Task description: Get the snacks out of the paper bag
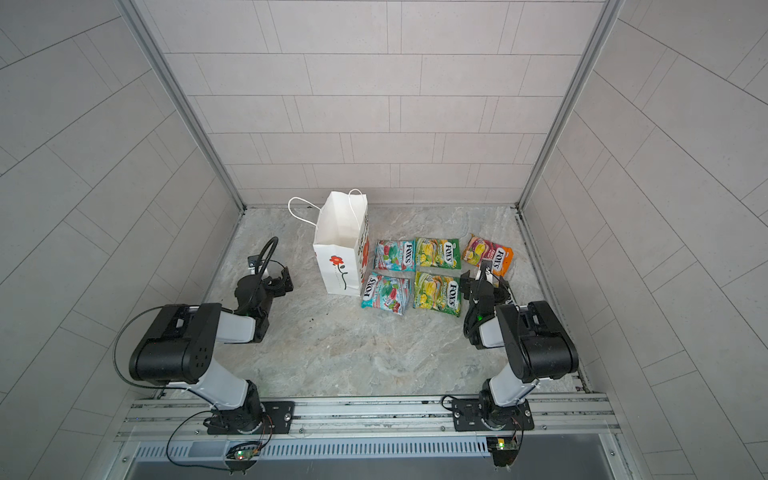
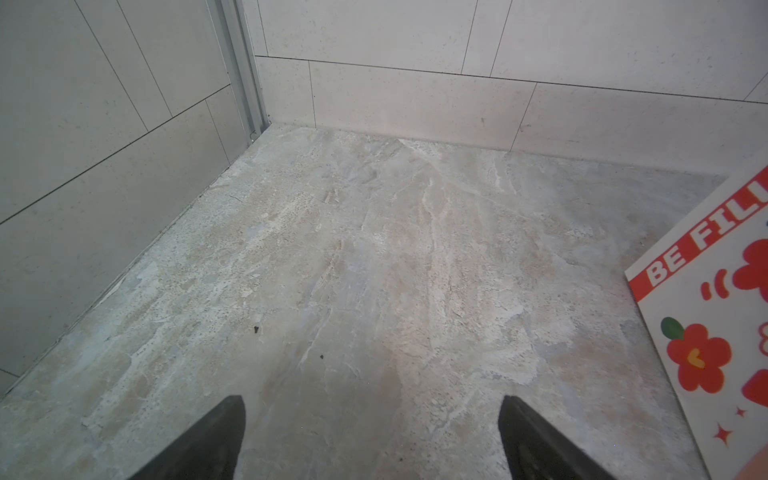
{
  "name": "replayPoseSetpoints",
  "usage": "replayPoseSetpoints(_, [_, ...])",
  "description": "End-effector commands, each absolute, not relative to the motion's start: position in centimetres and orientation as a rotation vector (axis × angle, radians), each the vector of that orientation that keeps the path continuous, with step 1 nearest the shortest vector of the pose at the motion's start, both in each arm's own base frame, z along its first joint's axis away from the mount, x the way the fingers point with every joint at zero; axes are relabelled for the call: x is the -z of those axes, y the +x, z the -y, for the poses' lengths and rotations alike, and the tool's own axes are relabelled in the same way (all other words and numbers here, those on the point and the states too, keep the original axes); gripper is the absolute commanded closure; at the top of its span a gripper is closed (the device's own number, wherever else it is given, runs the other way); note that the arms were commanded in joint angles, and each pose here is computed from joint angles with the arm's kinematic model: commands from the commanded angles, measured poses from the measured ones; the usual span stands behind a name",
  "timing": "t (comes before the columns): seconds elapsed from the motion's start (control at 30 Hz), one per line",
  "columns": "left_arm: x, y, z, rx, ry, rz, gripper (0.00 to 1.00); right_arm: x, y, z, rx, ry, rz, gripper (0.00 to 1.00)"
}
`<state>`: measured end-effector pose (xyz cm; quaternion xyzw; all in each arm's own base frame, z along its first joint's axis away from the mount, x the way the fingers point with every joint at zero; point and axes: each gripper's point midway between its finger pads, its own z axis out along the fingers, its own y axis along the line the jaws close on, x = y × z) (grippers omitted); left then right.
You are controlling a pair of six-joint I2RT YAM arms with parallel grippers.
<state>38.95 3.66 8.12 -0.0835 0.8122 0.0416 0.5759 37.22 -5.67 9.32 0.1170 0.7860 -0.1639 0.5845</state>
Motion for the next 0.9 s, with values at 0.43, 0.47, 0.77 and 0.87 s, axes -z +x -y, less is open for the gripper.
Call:
replayPoseSetpoints(0.43, [-8.72, 39.52, -3.07, -0.085, -0.153, -1.902, 0.00, -9.72, 37.88, 5.20, 0.394, 0.236, -1.839, 0.01])
replayPoseSetpoints(0.47, [-8.72, 39.53, -3.08, -0.086, -0.153, -1.903, 0.00, -9.75, 37.88, 5.19, 0.393, 0.236, -1.838, 0.01])
replayPoseSetpoints(0.77, [-8.65, 39.58, -3.00, -0.086, -0.148, -1.908, 0.00, -9.76, 37.88, 5.21, 0.394, 0.237, -1.838, 0.01])
replayPoseSetpoints(0.87, [-8.69, 39.53, -2.96, -0.081, -0.147, -1.904, 0.00, -9.73, 37.85, 5.20, 0.393, 0.236, -1.838, 0.01])
